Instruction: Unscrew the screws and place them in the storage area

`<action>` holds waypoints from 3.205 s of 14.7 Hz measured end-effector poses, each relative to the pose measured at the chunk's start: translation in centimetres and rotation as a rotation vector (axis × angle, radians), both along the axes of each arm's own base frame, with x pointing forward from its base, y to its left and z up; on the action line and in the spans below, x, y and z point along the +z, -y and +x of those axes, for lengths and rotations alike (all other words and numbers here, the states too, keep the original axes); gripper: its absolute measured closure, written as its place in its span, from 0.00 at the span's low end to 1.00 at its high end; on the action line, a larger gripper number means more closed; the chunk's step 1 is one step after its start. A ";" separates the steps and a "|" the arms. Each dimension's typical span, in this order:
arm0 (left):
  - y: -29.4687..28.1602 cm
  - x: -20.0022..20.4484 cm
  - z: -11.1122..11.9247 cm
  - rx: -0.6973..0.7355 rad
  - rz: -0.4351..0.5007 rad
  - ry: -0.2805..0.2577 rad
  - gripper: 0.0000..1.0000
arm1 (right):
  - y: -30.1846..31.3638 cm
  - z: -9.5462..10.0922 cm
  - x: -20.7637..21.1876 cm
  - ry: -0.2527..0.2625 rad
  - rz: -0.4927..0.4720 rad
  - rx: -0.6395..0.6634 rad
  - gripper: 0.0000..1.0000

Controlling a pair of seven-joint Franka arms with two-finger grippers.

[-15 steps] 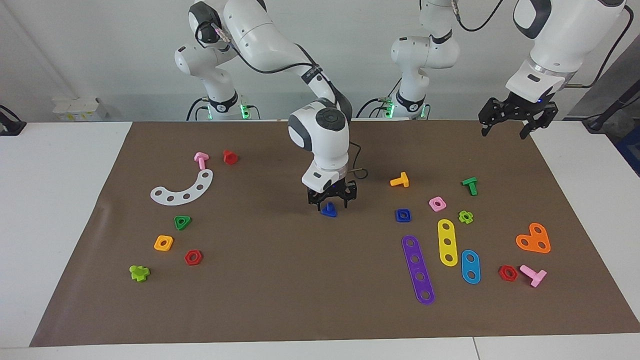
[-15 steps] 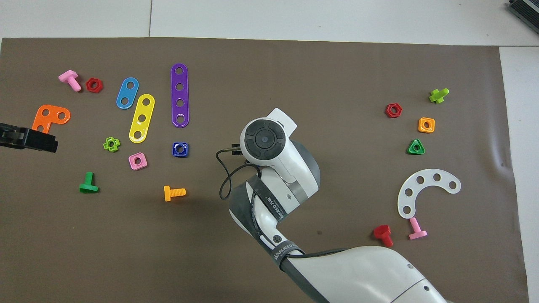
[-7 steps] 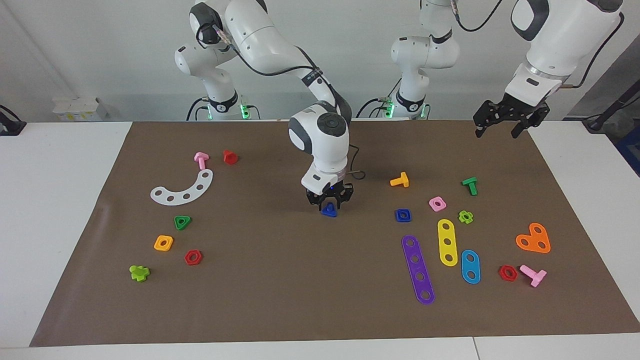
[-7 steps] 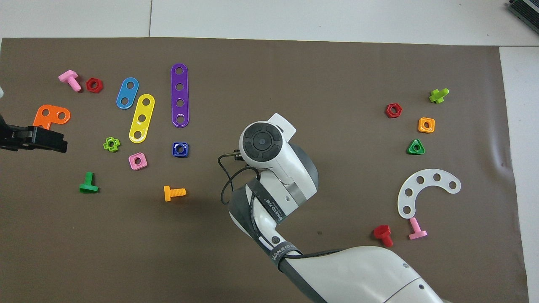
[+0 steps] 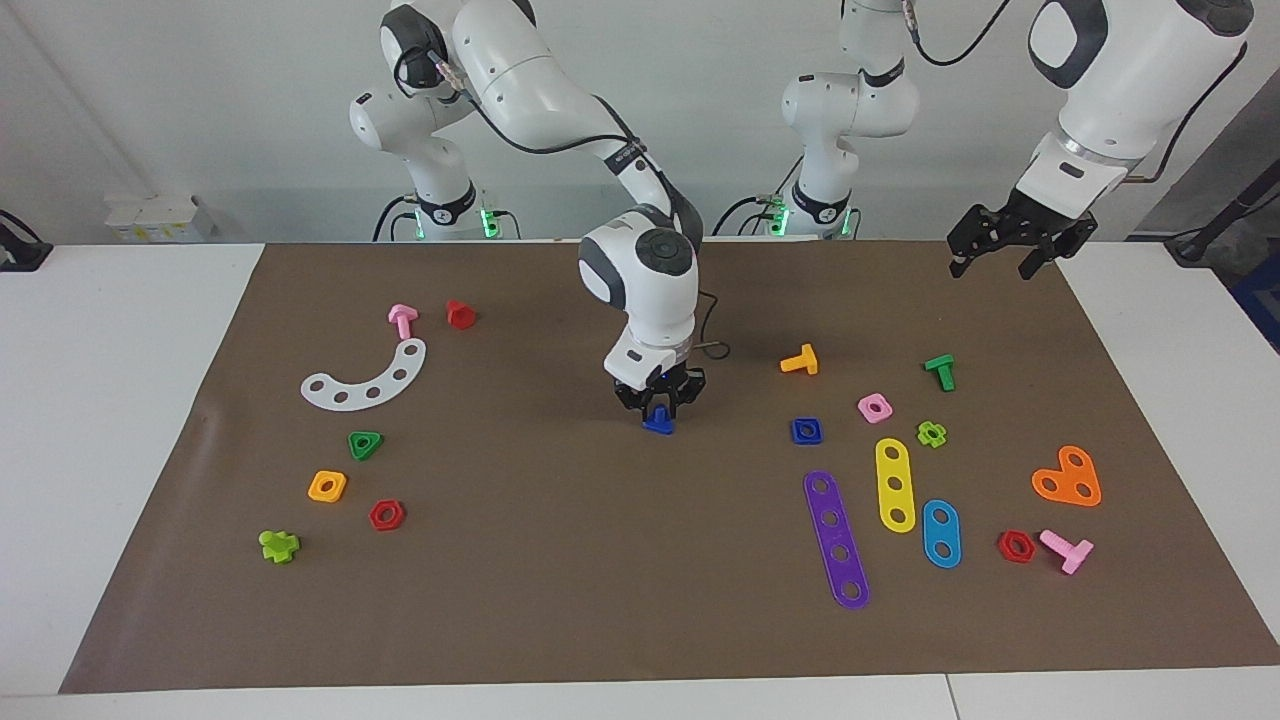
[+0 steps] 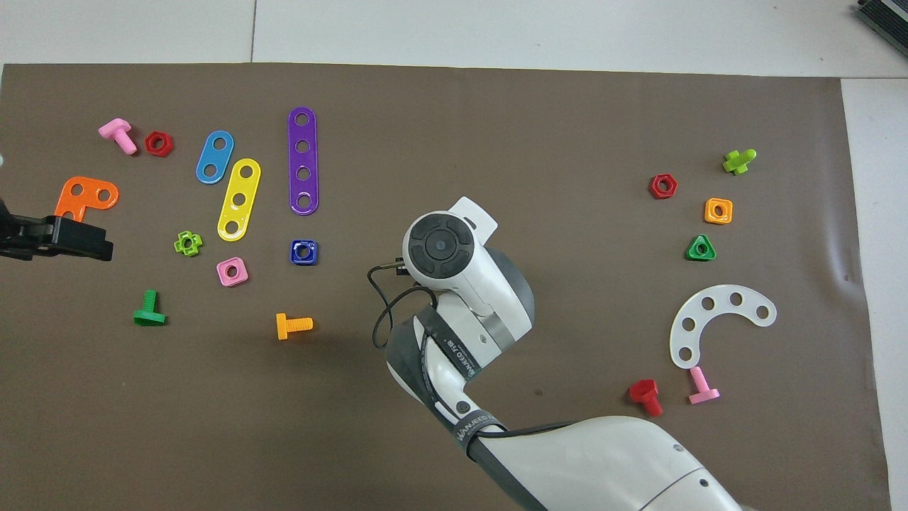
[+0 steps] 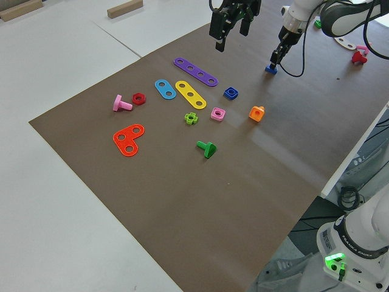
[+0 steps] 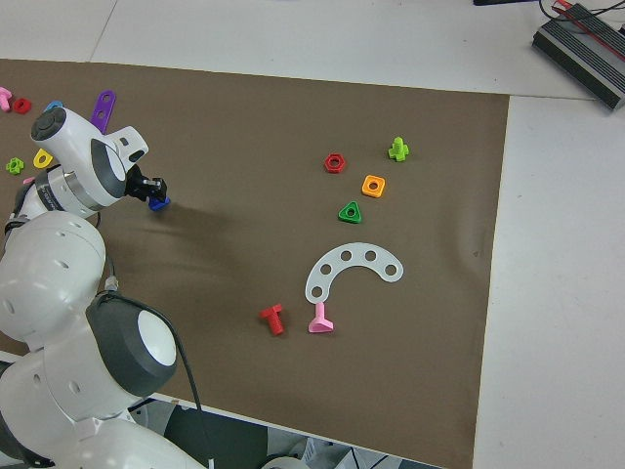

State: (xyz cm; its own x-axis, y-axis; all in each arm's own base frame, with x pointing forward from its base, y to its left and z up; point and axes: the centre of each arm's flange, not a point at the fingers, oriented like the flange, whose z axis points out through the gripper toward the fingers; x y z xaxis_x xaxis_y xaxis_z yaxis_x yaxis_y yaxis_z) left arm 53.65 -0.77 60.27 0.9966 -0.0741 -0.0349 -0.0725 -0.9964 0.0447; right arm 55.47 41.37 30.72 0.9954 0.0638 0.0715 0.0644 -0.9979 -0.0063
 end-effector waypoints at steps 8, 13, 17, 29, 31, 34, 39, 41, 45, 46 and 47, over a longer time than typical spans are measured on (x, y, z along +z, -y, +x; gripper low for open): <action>-0.8 0.2 -0.3 0.014 -0.002 0.004 0.00 | -0.1 0.1 0.2 0.004 0.002 0.001 0.81; -0.8 0.2 -0.3 0.014 -0.002 0.003 0.00 | 4.1 3.4 6.5 0.073 0.039 -0.073 0.81; -0.8 0.2 -0.3 0.015 -0.002 0.003 0.00 | 16.9 6.5 15.3 0.077 0.024 -0.085 0.81; -0.8 0.2 -0.3 0.015 -0.002 0.003 0.00 | 36.8 5.0 4.3 0.044 -0.022 -0.015 0.81; -0.8 0.2 -0.3 0.015 -0.002 0.003 0.00 | 36.9 4.4 3.2 0.033 -0.011 -0.027 0.81; -0.8 0.2 -0.3 0.015 -0.002 0.003 0.00 | 37.2 3.6 1.7 0.025 -0.008 -0.034 0.81; -0.8 0.2 -0.3 0.015 -0.002 0.003 0.00 | 38.4 3.5 1.4 0.029 -0.006 -0.051 0.44; -0.8 0.2 -0.3 0.015 -0.002 0.003 0.00 | 38.3 4.2 2.8 0.059 -0.001 -0.059 0.24; -0.8 0.2 -0.3 0.015 -0.002 0.003 0.00 | 38.9 5.8 11.1 0.071 0.008 -0.074 0.00; -0.8 0.2 -0.3 0.015 -0.002 0.003 0.00 | 39.3 6.0 13.8 0.063 0.010 -0.081 0.00; -0.8 0.2 -0.3 0.015 -0.002 0.003 0.00 | 39.7 5.8 16.6 0.058 0.012 -0.086 0.00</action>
State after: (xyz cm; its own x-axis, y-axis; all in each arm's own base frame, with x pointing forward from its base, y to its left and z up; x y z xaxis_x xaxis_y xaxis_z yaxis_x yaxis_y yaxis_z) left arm 53.32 0.00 60.44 0.9978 -0.0592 -0.0314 -0.0577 -0.9973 0.0464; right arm 61.29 1.62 47.27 0.9913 -0.0233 0.1295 -0.0213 -0.9996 -0.0172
